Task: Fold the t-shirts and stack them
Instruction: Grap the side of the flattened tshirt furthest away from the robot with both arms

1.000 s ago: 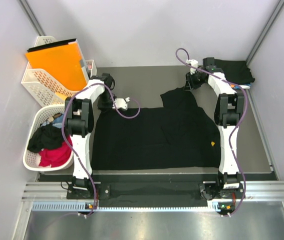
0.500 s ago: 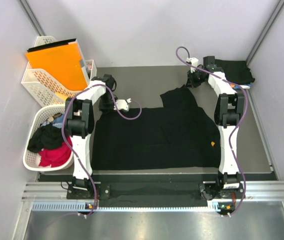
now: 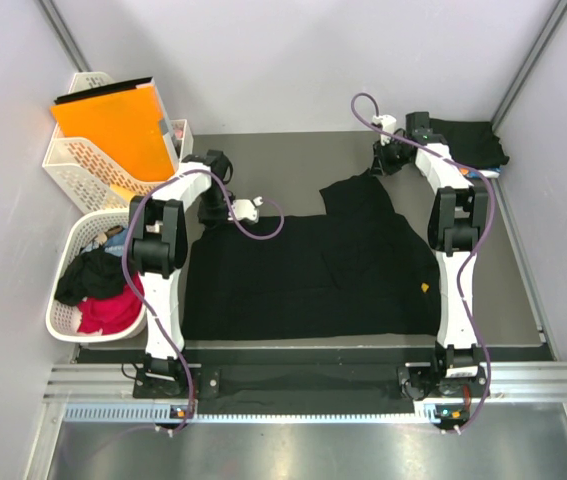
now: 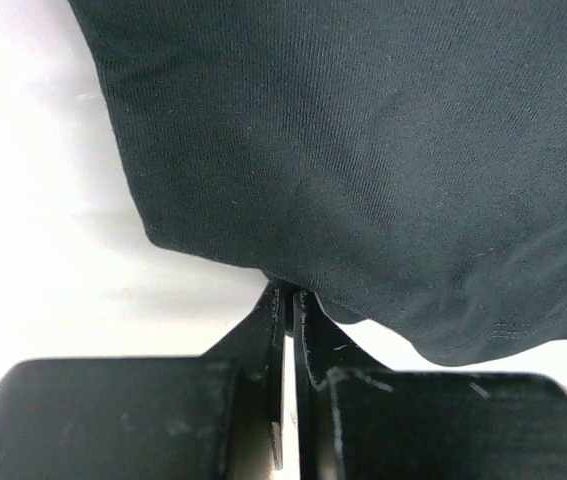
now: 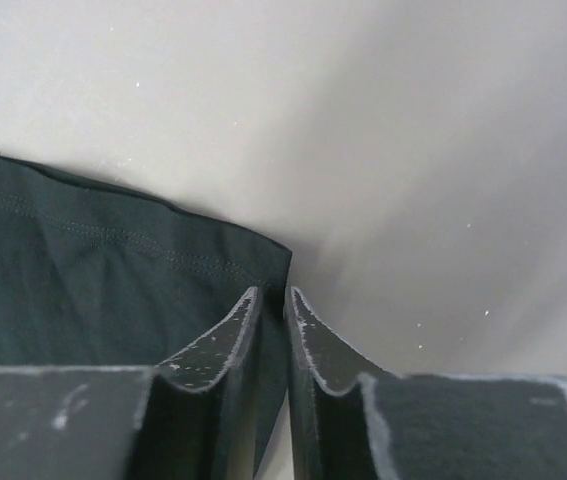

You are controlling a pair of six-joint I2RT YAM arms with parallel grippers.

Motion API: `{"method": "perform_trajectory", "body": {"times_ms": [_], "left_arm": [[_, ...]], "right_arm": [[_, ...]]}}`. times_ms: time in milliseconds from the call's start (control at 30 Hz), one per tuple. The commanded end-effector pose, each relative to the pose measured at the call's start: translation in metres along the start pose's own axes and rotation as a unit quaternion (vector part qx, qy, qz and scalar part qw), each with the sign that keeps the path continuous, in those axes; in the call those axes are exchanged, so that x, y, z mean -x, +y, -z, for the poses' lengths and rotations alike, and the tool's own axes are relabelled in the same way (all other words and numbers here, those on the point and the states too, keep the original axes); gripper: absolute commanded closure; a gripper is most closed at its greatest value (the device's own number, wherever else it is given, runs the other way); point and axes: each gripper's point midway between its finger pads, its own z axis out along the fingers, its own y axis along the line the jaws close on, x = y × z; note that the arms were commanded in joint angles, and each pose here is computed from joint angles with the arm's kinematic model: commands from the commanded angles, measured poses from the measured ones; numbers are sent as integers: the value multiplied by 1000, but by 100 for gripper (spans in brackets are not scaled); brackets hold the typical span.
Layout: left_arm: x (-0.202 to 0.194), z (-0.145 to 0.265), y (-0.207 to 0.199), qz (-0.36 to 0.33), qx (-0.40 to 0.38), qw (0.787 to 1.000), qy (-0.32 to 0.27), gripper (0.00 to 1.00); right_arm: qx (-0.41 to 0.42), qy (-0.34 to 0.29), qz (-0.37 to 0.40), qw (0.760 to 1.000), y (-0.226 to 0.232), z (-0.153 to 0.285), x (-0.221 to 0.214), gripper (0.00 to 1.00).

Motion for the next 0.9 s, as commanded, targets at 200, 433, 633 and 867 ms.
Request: {"method": "perform_trajectory", "body": {"times_ms": [200, 433, 633, 867], "left_arm": [[14, 20, -9, -1, 9, 1000, -20, 100], [17, 21, -10, -1, 9, 1000, -20, 100], [19, 19, -13, 4, 11, 1000, -24, 100], [12, 23, 16, 42, 119, 992, -12, 100]], "right_arm": [[-1, -14, 10, 1000, -6, -4, 8, 76], [2, -7, 9, 1000, -3, -6, 4, 73], [-3, -11, 13, 1000, -1, -1, 4, 100], [-19, -21, 35, 999, 6, 22, 17, 100]]}}
